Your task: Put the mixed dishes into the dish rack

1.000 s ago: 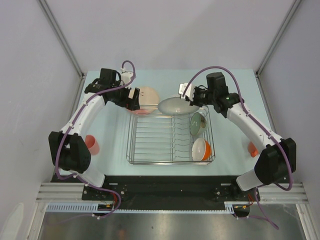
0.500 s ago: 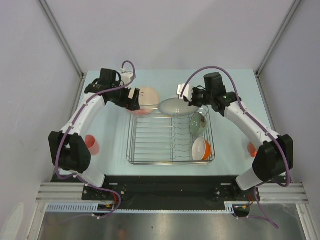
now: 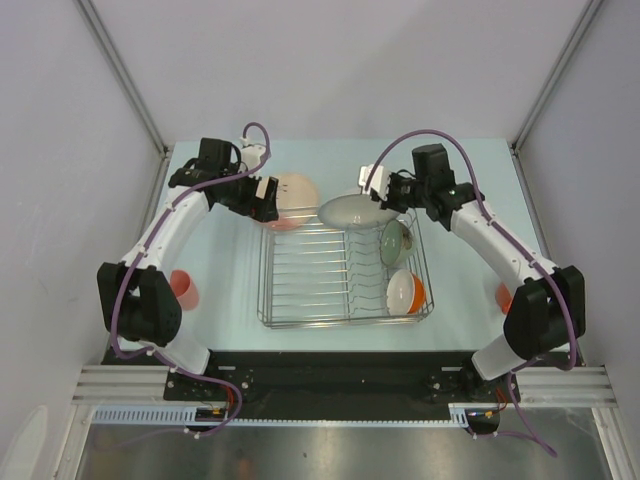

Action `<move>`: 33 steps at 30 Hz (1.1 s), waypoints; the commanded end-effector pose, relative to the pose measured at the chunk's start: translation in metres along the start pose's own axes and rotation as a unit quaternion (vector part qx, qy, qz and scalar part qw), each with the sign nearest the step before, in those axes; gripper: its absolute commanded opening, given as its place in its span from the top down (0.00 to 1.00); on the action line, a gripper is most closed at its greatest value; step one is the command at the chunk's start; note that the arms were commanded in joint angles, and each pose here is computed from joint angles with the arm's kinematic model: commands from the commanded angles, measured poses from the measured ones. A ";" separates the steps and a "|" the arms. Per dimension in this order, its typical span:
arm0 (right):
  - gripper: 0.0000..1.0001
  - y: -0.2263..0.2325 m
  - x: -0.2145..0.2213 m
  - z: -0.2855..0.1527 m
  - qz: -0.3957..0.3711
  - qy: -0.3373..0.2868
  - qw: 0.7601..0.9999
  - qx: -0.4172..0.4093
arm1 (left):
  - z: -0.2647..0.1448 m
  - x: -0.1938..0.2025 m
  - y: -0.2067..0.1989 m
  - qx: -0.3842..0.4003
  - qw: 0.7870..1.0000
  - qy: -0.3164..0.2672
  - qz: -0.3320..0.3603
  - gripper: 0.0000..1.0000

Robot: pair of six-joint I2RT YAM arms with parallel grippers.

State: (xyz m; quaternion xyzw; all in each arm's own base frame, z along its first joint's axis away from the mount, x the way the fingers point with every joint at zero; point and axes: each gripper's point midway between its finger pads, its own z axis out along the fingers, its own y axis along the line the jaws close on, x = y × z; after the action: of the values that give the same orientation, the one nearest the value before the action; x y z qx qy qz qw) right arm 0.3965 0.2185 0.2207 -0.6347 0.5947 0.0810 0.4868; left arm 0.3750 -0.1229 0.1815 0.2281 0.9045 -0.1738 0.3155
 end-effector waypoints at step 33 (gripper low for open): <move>0.00 0.016 -0.008 -0.059 0.119 -0.012 0.991 0.057 | -0.006 -0.012 0.003 0.002 1.000 -0.021 0.015 0.00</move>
State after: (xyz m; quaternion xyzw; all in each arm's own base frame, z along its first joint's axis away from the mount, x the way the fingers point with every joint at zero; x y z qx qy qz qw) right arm 0.3601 0.1848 0.1968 -0.5464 0.6935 0.1192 0.4542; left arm 0.3752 -0.1217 0.1814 0.2273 0.9048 -0.1736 0.3154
